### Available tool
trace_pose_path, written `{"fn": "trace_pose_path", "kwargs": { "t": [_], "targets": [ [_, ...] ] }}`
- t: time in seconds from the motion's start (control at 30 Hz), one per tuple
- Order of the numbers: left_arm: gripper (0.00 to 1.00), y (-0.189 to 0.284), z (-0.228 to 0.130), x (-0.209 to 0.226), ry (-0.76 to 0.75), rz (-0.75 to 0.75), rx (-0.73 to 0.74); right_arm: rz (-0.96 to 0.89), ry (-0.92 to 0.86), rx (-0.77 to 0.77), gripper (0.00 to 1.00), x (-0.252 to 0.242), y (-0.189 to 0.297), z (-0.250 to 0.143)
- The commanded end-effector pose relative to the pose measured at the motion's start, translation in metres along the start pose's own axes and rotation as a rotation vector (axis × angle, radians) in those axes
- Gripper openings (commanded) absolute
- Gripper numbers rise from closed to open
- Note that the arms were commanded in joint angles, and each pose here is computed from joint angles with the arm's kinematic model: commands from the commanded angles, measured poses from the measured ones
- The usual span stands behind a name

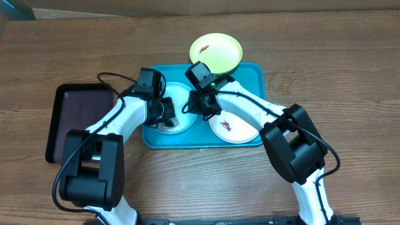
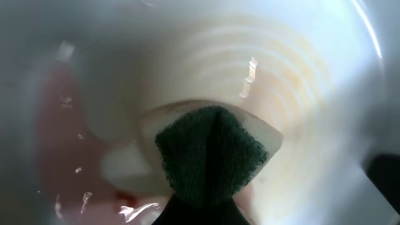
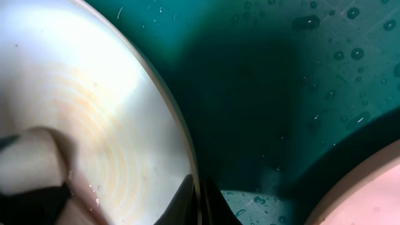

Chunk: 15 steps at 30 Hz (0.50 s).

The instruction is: Clean dirty plates on tray and stack at the side

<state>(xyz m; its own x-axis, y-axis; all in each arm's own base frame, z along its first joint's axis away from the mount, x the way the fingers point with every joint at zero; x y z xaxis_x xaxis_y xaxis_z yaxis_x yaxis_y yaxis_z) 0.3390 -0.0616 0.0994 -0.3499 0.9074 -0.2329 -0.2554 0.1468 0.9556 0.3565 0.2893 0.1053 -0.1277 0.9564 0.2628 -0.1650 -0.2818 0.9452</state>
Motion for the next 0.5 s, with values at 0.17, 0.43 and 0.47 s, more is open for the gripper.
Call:
{"fn": "trace_pose_path", "kwargs": {
  "t": [0.17,0.43,0.47],
  "targets": [
    [0.04,-0.009,0.000,0.058,0.009,0.536,-0.158,-0.034,0.003,0.014,0.04,-0.003,-0.007,-0.003],
    [0.04,0.028,0.030,0.038,0.020,0.553,-0.259,-0.033,0.003,0.014,0.04,-0.003,-0.007,-0.003],
    [0.04,0.033,0.033,0.033,0.022,0.529,-0.266,-0.033,0.003,0.014,0.04,-0.003,-0.007,-0.003]
  ]
}}
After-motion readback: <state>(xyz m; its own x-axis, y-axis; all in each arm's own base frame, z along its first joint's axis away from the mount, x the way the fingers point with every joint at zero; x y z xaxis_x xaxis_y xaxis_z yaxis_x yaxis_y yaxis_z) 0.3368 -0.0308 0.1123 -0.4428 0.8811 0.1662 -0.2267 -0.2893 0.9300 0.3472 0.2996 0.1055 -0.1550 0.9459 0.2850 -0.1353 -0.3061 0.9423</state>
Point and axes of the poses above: each gripper's point midway between its finger pads, its own y axis back along the fingers, its own x axis along the line the jaws close on, z = x × y, the point moved 10 cm from there along y, back along the fingers, and after that the axes turned 10 degrees about y, right-handed, at the moved point
